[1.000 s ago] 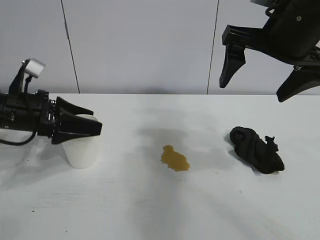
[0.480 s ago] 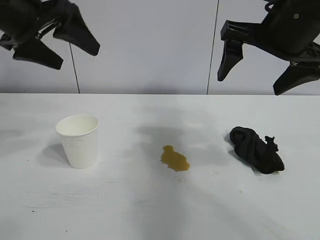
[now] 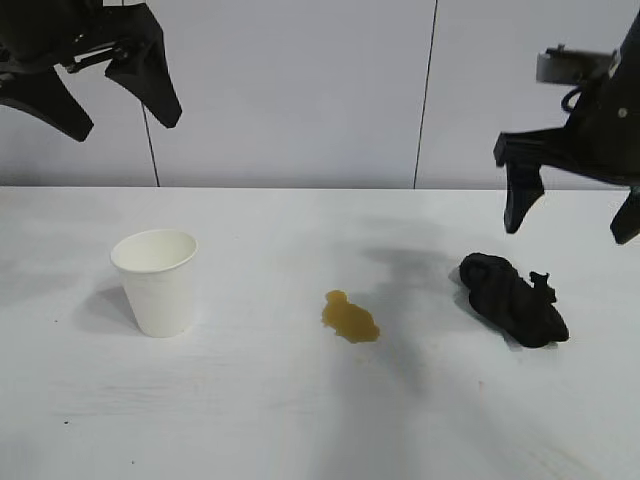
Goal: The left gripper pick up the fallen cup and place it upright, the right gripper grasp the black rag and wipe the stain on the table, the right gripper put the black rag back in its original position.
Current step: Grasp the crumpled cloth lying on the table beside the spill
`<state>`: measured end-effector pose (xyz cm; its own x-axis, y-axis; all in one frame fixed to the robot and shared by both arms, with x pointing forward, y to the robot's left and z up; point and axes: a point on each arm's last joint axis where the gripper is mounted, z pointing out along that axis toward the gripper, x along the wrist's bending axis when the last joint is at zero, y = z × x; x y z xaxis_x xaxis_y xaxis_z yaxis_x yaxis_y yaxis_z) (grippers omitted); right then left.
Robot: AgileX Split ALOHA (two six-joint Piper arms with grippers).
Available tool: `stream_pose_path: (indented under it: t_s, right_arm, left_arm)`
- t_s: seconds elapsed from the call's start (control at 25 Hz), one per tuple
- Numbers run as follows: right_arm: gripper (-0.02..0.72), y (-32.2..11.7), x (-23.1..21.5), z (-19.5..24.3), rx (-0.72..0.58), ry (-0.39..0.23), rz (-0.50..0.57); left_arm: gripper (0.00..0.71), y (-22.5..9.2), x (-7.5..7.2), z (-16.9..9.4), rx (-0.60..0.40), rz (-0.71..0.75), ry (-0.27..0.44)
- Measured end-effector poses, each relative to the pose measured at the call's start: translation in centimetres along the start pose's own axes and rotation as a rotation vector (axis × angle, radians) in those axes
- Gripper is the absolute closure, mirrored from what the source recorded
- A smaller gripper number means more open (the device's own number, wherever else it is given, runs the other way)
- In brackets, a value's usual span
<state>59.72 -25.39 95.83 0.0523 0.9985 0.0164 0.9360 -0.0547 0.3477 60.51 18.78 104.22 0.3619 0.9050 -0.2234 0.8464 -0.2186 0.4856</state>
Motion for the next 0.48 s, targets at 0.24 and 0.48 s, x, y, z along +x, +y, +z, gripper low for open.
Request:
stream_pose_path:
  t_s: [0.24,0.48]
  right_arm:
    - [0.135,-0.3,0.2,3.6,0.035,0.0,-0.002]
    - [0.46,-0.9,0.9,6.1,0.072,0.011,-0.001]
  left_arm:
    - [0.016,-0.4,0.1,0.3,0.014,-0.006,0.001]
    - [0.016,-0.4,0.1,0.4,0.011,-0.006,0.002]
